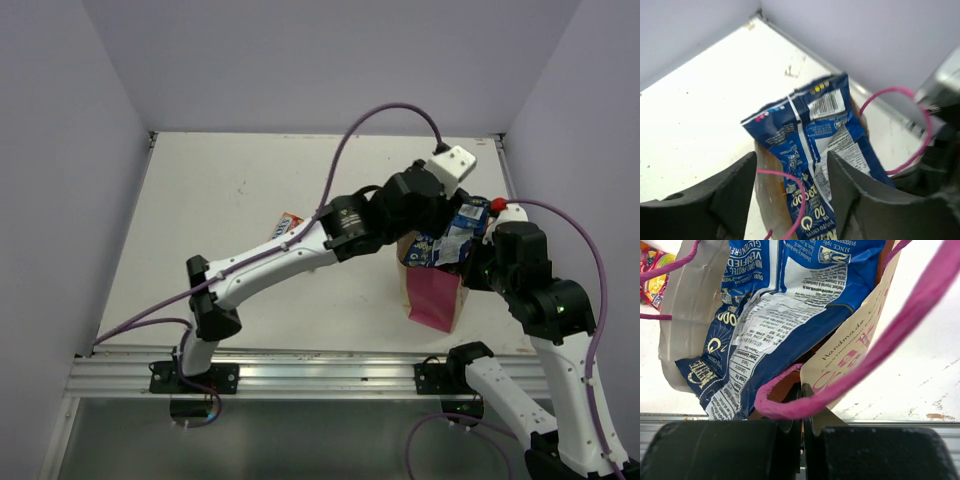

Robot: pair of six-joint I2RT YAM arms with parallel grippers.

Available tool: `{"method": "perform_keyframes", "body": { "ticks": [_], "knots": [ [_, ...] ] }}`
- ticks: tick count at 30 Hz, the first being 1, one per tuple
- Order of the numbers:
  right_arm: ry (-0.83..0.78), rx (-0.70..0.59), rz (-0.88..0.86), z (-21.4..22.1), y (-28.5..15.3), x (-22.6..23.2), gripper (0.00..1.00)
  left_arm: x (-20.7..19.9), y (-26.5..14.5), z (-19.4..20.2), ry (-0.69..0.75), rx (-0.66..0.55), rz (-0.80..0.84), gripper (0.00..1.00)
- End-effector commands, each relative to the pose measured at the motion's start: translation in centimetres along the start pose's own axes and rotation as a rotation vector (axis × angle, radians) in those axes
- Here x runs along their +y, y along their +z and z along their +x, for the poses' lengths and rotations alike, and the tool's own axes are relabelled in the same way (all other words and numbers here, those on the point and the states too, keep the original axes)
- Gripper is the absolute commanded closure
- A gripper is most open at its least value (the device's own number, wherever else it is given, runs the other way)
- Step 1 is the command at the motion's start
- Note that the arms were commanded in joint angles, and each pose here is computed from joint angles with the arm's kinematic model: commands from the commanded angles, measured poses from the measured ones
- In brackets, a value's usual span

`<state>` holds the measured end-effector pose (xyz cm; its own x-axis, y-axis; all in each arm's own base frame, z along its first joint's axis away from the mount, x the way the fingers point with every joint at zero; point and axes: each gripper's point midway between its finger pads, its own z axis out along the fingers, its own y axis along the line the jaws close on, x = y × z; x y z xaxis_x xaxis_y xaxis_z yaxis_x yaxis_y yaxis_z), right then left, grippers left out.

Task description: Place the snacks into the paper bag

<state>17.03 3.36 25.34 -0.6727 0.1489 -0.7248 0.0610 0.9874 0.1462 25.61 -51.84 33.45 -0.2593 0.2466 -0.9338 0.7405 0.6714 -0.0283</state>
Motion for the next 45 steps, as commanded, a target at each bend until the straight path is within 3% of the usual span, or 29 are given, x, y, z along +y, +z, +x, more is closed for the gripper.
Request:
{"method": "perform_keyframes", "body": {
  "ticks": [1, 3, 6, 7, 9, 10, 13, 14, 21, 29, 37, 38, 39, 41, 42, 44, 45],
  "knots": [
    [-0.004, -0.031, -0.048, -0.9, -0.2, 0.9, 1.0, 3.0, -8.3, -10.7, -0.157, -0.33, -0.063, 0.36],
    [-0.007, -0.028, -0.048, -0.9, 0.0, 0.9, 1.0, 4.8, -11.6, -12.4, -0.186, -0.398, -0.105, 0.28],
    [-0.003, -0.03, -0.049, -0.9, 0.0, 0.9, 1.0, 10.0, -13.4, -9.5, -0.226, -0.412, -0.353, 0.2],
    [-0.002, -0.031, -0.043, -0.9, 0.0, 0.8, 1.0, 12.4, -12.5, -5.7, -0.226, -0.351, -0.482, 0.15],
    [-0.003, -0.034, -0.043, -0.9, -0.1, 0.8, 1.0, 17.3, -11.6, -0.6, -0.305, -0.233, -0.585, 0.06],
    [-0.002, -0.033, -0.039, -0.9, -0.1, 0.7, 1.0, 18.5, -10.0, 3.5, -0.314, -0.119, -0.574, 0.04],
    [-0.003, -0.038, -0.037, -0.9, -0.2, 0.7, 1.0, 24.3, -8.8, 10.8, -0.337, 0.063, -0.693, 0.0],
    [-0.002, -0.035, -0.033, -0.9, -0.2, 0.6, 1.0, 24.9, -8.6, 13.8, -0.316, 0.125, -0.72, 0.0],
    [-0.002, -0.042, -0.032, -1.1, -0.5, 0.6, 1.0, 28.8, -6.7, 23.2, -0.325, 0.352, -0.802, 0.0],
    [-0.003, -0.047, -0.028, -1.2, -0.7, 0.5, 1.0, 30.9, -5.0, 28.2, -0.256, 0.438, -0.835, 0.0],
    [-0.002, -0.057, -0.019, -1.5, -1.0, 0.3, 1.0, 30.4, -4.0, 34.1, -0.323, 0.56, -0.748, 0.03],
    [-0.003, -0.055, -0.018, -1.4, -0.9, 0.3, 1.0, 30.3, -4.2, 34.8, -0.327, 0.574, -0.745, 0.05],
    [-0.004, -0.055, -0.018, -1.4, -0.9, 0.3, 1.0, 30.2, -4.3, 35.1, -0.337, 0.578, -0.746, 0.2],
    [-0.001, -0.053, -0.018, -1.4, -0.8, 0.3, 1.0, 30.2, -4.6, 35.0, -0.348, 0.568, -0.752, 0.37],
    [-0.003, -0.051, -0.019, -1.4, -0.8, 0.3, 1.0, 30.1, -4.9, 35.1, -0.35, 0.57, -0.756, 0.57],
    [-0.004, -0.046, -0.02, -1.3, -0.6, 0.4, 1.0, 30.1, -5.2, 34.5, -0.357, 0.557, -0.762, 0.81],
    [-0.003, -0.048, -0.024, -1.4, -0.7, 0.5, 1.0, 30.1, -5.5, 34.3, -0.358, 0.559, -0.763, 1.0]
  ]
}}
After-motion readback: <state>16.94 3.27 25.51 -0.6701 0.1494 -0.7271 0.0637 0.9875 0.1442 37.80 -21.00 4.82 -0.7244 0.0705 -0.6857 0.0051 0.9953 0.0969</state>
